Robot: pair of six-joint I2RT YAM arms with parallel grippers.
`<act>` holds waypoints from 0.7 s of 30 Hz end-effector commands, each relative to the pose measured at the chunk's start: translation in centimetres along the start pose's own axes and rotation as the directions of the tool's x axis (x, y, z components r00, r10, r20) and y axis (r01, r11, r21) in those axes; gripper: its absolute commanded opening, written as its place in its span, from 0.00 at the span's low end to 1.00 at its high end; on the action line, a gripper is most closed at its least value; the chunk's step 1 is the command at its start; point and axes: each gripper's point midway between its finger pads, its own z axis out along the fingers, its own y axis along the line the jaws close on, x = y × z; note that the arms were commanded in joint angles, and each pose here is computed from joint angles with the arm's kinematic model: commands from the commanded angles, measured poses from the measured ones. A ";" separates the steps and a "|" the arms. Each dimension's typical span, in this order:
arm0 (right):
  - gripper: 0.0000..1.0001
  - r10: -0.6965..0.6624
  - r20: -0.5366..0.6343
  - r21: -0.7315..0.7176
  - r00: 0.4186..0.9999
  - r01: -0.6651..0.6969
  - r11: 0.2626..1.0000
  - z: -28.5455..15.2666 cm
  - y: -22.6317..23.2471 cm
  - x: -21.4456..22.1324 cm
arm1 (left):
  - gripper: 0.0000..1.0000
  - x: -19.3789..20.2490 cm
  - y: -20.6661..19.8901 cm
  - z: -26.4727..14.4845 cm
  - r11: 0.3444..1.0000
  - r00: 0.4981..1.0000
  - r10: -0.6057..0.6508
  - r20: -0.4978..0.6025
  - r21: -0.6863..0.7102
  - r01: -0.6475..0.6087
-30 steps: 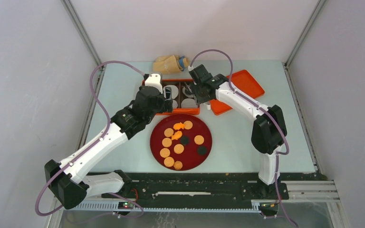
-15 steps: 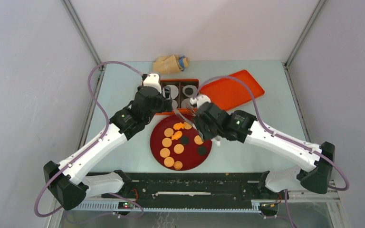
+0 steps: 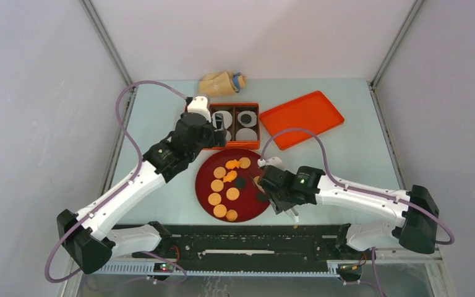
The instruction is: Pack the cookies
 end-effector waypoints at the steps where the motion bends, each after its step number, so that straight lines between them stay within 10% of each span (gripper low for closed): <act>1: 0.53 0.068 0.008 -0.035 0.998 -0.067 0.997 0.1 0.9 0.5 | 0.79 0.3 0.0 -0.2 0.999 1.000 -0.029 0.004 0.015 0.029; 9: 0.20 0.081 0.108 -0.040 0.991 -0.077 0.996 -1.9 0.9 -2.5 | 0.79 -0.2 0.4 -0.7 1.000 0.999 -0.024 0.025 0.005 0.024; 21: 0.18 0.090 0.377 -0.053 0.922 -0.075 0.996 -5.8 -0.8 -17.3 | 0.79 -2.0 2.4 -2.2 0.996 0.996 -0.028 0.085 -0.086 0.036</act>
